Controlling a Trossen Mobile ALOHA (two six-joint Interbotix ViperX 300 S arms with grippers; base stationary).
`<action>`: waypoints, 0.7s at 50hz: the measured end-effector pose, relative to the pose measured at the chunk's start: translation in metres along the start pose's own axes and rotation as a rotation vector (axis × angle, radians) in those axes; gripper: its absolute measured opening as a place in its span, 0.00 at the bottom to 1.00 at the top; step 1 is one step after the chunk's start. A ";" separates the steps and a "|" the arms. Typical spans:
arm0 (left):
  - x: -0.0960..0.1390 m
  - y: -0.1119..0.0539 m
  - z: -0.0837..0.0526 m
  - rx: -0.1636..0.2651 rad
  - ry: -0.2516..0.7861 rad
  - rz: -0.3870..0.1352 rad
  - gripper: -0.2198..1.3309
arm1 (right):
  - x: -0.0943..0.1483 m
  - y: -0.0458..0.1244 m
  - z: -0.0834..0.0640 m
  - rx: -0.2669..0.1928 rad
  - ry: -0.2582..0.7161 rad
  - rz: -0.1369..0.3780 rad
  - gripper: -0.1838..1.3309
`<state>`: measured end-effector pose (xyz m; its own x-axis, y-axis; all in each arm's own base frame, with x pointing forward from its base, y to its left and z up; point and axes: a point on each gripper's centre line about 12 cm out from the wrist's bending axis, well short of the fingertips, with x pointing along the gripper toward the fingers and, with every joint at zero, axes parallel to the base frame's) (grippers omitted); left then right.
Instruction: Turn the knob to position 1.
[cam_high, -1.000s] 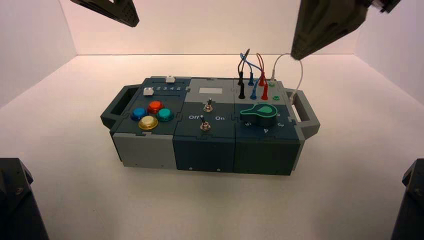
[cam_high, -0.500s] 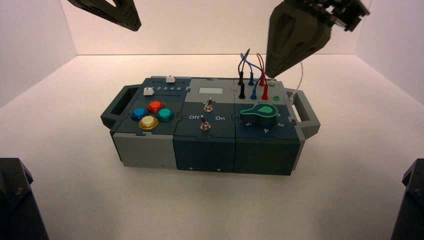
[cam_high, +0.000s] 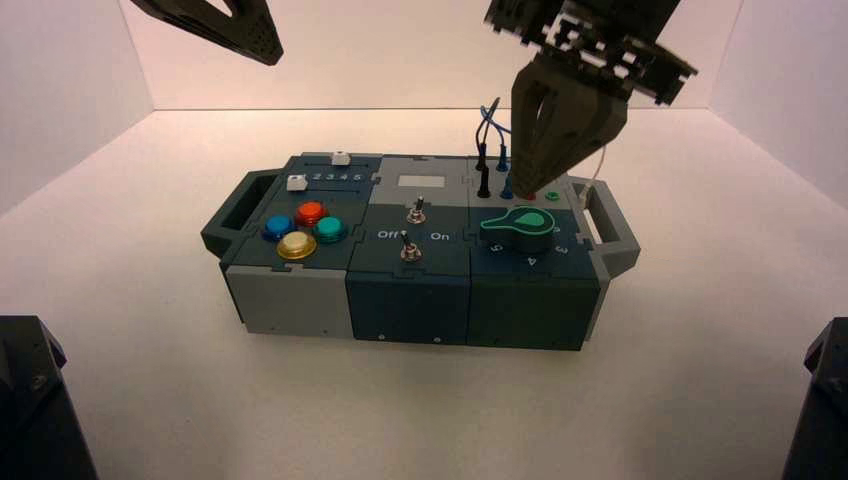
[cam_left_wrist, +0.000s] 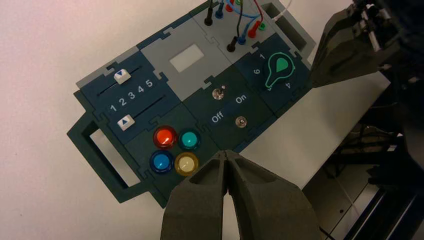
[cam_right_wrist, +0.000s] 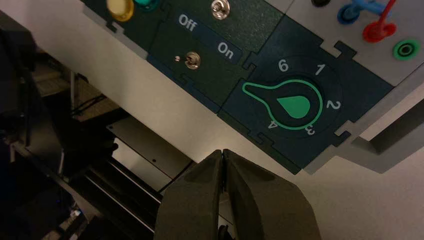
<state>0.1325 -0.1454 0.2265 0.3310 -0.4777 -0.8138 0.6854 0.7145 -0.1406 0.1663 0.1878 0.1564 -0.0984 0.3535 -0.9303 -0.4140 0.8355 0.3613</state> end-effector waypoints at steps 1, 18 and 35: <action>0.000 0.000 0.000 -0.001 -0.002 -0.001 0.04 | 0.001 0.000 0.000 0.001 0.001 -0.001 0.03; 0.000 0.000 0.000 0.002 -0.005 0.000 0.04 | 0.010 -0.003 0.002 0.010 0.026 -0.011 0.03; 0.001 0.000 -0.005 0.006 0.002 0.001 0.04 | 0.033 0.000 0.011 0.001 0.087 -0.029 0.03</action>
<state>0.1296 -0.1427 0.2227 0.3303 -0.4763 -0.8149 0.6893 0.7115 -0.1364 0.1730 0.2041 0.1260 -0.1650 0.2912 -0.9423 -0.4170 0.8453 0.3342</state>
